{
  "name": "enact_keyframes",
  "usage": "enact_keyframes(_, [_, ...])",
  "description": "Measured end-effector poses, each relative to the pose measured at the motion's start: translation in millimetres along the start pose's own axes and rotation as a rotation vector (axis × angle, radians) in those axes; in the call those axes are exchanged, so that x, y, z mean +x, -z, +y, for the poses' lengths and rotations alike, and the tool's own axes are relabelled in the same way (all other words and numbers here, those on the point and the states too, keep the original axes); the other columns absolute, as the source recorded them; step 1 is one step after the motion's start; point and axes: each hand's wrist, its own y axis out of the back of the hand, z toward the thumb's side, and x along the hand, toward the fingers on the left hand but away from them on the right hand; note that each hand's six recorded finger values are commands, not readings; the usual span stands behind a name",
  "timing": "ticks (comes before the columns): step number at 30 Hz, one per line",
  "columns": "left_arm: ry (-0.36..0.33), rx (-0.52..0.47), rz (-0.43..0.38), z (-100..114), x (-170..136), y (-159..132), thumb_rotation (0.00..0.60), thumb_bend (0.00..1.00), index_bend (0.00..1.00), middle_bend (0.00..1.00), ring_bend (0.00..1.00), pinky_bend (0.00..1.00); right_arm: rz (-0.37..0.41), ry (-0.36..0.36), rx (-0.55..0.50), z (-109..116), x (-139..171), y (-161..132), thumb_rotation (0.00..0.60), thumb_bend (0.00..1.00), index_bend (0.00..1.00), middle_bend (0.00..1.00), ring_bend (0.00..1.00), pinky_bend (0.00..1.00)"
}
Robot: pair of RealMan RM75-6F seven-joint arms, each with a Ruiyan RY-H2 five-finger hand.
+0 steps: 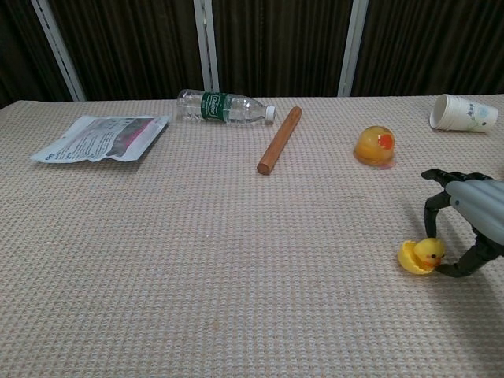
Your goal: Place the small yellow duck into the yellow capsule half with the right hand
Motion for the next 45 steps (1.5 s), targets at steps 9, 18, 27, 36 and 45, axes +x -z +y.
enact_keyframes(9, [-0.01, 0.001, -0.002, 2, 0, 0, 0.6, 0.0, 0.0, 0.0, 0.0, 0.2, 0.029, 0.014, 0.007, 7, 6, -10, 0.6, 0.15, 0.54, 0.0, 0.0, 0.0])
enact_keyframes(18, [-0.014, 0.003, -0.003, 2, 0, 0, 0.6, 0.0, 0.0, 0.0, 0.0, 0.2, 0.047, 0.011, 0.004, 5, 10, -20, 0.6, 0.15, 0.54, 0.0, 0.0, 0.0])
enact_keyframes(27, [-0.012, 0.003, 0.0, 2, 0, 0, 0.6, 0.0, 0.0, 0.0, 0.0, 0.2, 0.053, 0.004, 0.009, 2, 4, -26, 0.6, 0.15, 0.54, 0.0, 0.0, 0.0])
enact_keyframes(36, [-0.01, -0.001, -0.002, 2, 0, 0, 0.6, 0.0, 0.0, 0.0, 0.0, 0.2, 0.058, 0.006, 0.011, 4, -2, -29, 0.6, 0.15, 0.54, 0.0, 0.0, 0.0])
enact_keyframes(45, [-0.014, 0.002, -0.001, 3, 1, 0, 0.6, 0.0, 0.0, 0.0, 0.0, 0.2, 0.057, 0.007, 0.015, 5, -1, -27, 0.6, 0.15, 0.54, 0.0, 0.0, 0.0])
